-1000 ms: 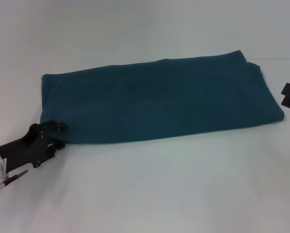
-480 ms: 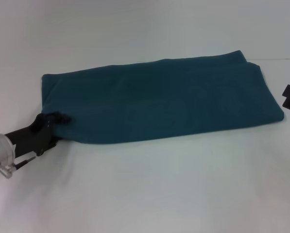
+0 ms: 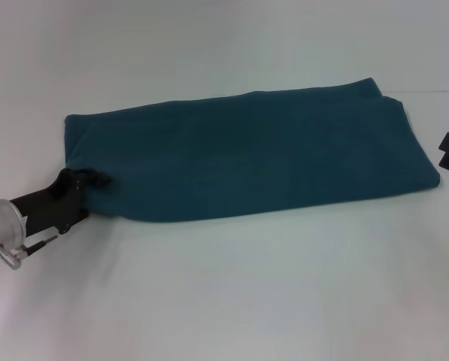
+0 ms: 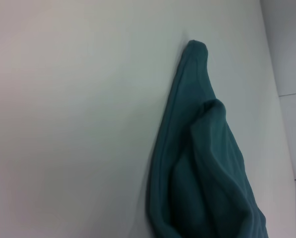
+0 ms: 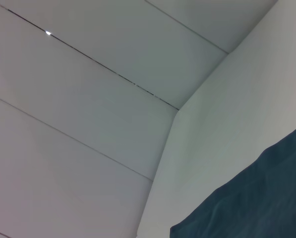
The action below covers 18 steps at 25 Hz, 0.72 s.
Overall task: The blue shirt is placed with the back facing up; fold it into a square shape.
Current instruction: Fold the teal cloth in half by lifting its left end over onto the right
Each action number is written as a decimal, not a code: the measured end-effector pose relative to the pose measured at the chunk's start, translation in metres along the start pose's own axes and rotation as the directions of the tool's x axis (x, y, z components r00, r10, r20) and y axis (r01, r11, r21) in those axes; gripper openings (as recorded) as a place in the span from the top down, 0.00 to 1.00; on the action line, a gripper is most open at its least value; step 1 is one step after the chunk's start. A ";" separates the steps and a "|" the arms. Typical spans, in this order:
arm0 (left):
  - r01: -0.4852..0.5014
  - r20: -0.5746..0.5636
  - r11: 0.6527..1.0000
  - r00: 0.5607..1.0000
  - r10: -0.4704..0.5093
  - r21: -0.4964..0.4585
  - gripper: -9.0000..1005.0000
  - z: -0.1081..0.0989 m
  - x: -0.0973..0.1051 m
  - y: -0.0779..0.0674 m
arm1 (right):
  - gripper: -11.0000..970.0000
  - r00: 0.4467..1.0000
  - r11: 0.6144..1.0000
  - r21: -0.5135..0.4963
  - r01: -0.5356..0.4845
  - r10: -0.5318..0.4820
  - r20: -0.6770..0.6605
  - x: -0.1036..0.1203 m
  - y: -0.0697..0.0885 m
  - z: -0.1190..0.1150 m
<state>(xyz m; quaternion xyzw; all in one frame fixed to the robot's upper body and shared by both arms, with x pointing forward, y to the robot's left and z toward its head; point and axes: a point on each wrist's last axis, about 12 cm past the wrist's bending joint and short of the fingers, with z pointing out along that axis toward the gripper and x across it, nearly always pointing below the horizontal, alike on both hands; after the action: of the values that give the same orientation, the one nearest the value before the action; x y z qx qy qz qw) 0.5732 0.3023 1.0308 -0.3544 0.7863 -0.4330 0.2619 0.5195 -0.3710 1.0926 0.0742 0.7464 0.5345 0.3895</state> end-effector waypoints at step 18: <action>-0.114 0.007 0.994 0.994 0.114 0.006 0.98 -0.004 -0.001 0.003 | 0.29 1.000 1.000 0.006 -0.013 0.013 0.008 0.002 -0.002 -0.003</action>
<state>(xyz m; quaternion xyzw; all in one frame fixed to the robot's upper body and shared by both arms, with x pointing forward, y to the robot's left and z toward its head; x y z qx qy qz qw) 0.5694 0.3064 1.0304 -0.3098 0.8030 -0.4186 0.2898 0.5165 -0.3728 1.0907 0.0822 0.7459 0.5344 0.3890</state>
